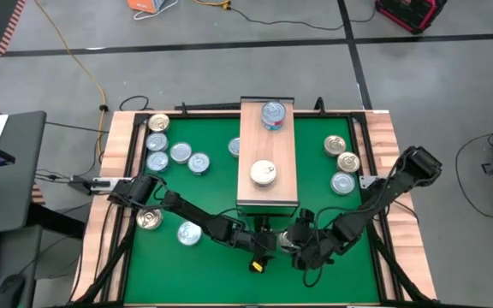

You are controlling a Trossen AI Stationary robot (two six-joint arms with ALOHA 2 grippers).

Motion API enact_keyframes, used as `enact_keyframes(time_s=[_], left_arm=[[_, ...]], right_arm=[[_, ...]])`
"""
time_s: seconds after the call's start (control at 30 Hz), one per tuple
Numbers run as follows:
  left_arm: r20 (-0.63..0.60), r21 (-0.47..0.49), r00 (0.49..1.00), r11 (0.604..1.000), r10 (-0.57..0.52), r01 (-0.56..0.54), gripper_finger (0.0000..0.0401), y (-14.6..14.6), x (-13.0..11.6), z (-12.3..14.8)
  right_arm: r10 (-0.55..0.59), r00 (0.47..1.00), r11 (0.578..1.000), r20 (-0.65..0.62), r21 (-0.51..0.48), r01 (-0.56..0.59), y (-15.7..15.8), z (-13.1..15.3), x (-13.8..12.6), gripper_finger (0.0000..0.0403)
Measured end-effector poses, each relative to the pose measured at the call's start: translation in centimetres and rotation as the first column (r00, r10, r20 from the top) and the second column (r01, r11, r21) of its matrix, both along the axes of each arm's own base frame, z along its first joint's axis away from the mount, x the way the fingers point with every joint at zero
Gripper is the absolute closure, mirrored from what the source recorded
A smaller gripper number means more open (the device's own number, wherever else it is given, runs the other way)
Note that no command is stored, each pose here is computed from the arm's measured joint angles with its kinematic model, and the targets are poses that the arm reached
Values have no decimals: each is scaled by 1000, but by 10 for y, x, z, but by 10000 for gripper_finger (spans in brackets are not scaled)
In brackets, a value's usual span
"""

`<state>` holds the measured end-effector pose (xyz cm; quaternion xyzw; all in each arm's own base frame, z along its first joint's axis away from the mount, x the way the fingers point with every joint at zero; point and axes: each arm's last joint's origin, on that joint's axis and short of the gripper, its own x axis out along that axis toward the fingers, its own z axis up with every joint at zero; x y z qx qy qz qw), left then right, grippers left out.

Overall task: Stack canned seafood by type on shelf
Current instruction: Stack the blue tuna can on top of the blue tuna can on the shelf

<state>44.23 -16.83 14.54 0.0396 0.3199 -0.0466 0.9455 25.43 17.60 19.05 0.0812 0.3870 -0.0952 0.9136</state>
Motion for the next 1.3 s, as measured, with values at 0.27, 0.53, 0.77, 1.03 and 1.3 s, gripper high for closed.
enact_keyframes(time_s=[0.27,0.53,0.77,1.03,1.3], left_arm=[[-149,52,989,999,-8,16,99,-2,-4,5],[-76,250,992,965,98,-76,99,-10,-8,8],[77,506,986,847,145,-164,99,-25,-12,16],[10,399,999,916,35,-36,99,-17,-5,13],[-29,357,999,934,23,-11,99,-14,-5,11]], right_arm=[[-67,983,998,-168,6,69,-4,21,-26,111],[-225,910,971,-348,-159,180,-7,-7,-41,111],[-261,871,952,-417,-259,162,-2,-46,-32,111],[-143,930,982,-340,-167,89,11,-51,-17,111],[-26,970,993,-244,-115,-2,17,-48,-1,111]])
